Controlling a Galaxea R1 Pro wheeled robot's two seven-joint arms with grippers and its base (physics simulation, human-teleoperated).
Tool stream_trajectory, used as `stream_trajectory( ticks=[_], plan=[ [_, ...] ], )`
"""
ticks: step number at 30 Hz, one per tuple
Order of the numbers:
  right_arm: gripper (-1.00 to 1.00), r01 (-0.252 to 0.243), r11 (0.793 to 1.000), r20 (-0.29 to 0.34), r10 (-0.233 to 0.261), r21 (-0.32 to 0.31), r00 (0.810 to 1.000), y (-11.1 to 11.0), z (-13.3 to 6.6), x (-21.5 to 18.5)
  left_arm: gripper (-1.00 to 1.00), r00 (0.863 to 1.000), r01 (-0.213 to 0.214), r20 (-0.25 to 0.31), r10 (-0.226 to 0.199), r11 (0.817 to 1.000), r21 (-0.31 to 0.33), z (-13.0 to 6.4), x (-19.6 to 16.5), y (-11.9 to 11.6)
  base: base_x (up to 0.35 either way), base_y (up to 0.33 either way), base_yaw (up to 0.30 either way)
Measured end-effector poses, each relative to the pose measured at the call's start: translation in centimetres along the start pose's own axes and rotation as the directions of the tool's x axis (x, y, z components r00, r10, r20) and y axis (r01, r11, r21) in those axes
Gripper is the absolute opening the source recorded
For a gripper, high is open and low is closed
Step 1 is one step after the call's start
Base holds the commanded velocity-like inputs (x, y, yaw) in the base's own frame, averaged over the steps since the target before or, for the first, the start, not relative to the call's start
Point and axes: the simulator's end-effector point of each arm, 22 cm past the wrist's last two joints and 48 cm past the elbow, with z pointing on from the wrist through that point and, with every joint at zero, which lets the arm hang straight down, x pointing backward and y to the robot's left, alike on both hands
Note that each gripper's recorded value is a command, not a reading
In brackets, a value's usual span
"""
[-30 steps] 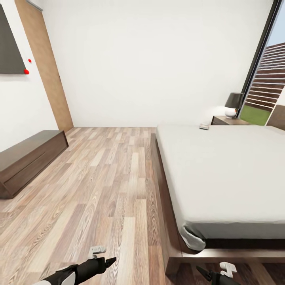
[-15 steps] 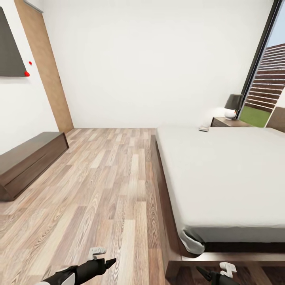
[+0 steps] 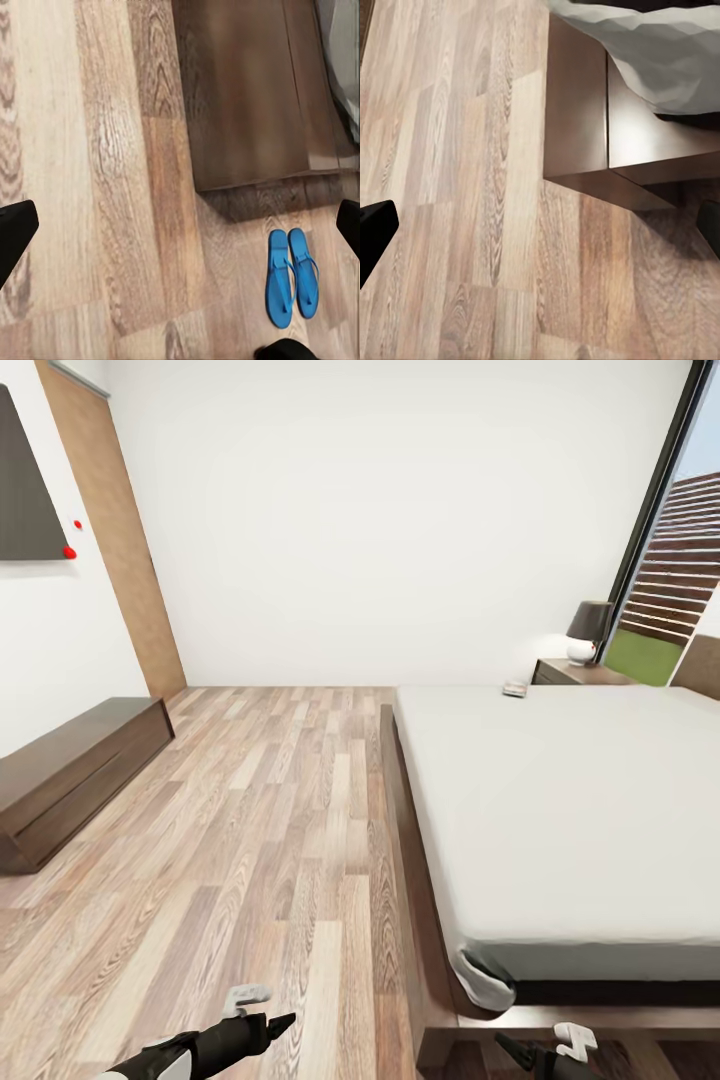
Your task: In the bedroom, move the book from the bed onto either nightstand, and place the two sandals side by side next to the bed.
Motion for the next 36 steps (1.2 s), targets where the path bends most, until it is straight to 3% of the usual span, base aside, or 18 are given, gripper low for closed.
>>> stream_trajectory(
  ticks=[3, 5, 11, 20, 36],
  plan=[
    [1.00, -0.004, 1.000, -0.003, 0.004, -0.004, 1.000, 0.6, -0.1, -0.1, 1.00, 1.000, 0.002, -0.002, -0.002, 1.000, 0.014, 0.1, -0.2, -1.3, 0.000, 0.000, 0.000],
    [1.00, -0.019, 0.999, -0.009, 0.019, -0.031, 1.000, 2.5, 0.8, 0.5, 1.00, 1.000, 0.008, -0.013, -0.008, 0.999, 0.036, 0.6, 0.5, -3.1, 0.000, 0.000, 0.000],
    [1.00, -0.061, 0.997, -0.034, 0.059, -0.058, 0.998, 6.0, 2.3, 2.2, 1.00, 0.999, 0.021, -0.032, -0.020, 0.998, 0.052, 0.4, 1.4, -5.1, 0.000, 0.000, 0.000],
    [1.00, -0.074, 0.991, -0.046, 0.079, 0.108, 0.996, 4.1, 1.8, 2.4, 1.00, 0.999, 0.024, -0.035, -0.022, 0.999, 0.049, -0.6, 0.7, -6.1, 0.000, 0.000, 0.000],
    [1.00, -0.072, 0.989, -0.047, 0.078, 0.127, 0.996, 5.2, 0.6, 1.0, 1.00, 0.999, 0.023, -0.036, -0.021, 0.999, 0.048, -2.0, -0.6, -7.3, 0.000, 0.000, 0.000]
  ],
)
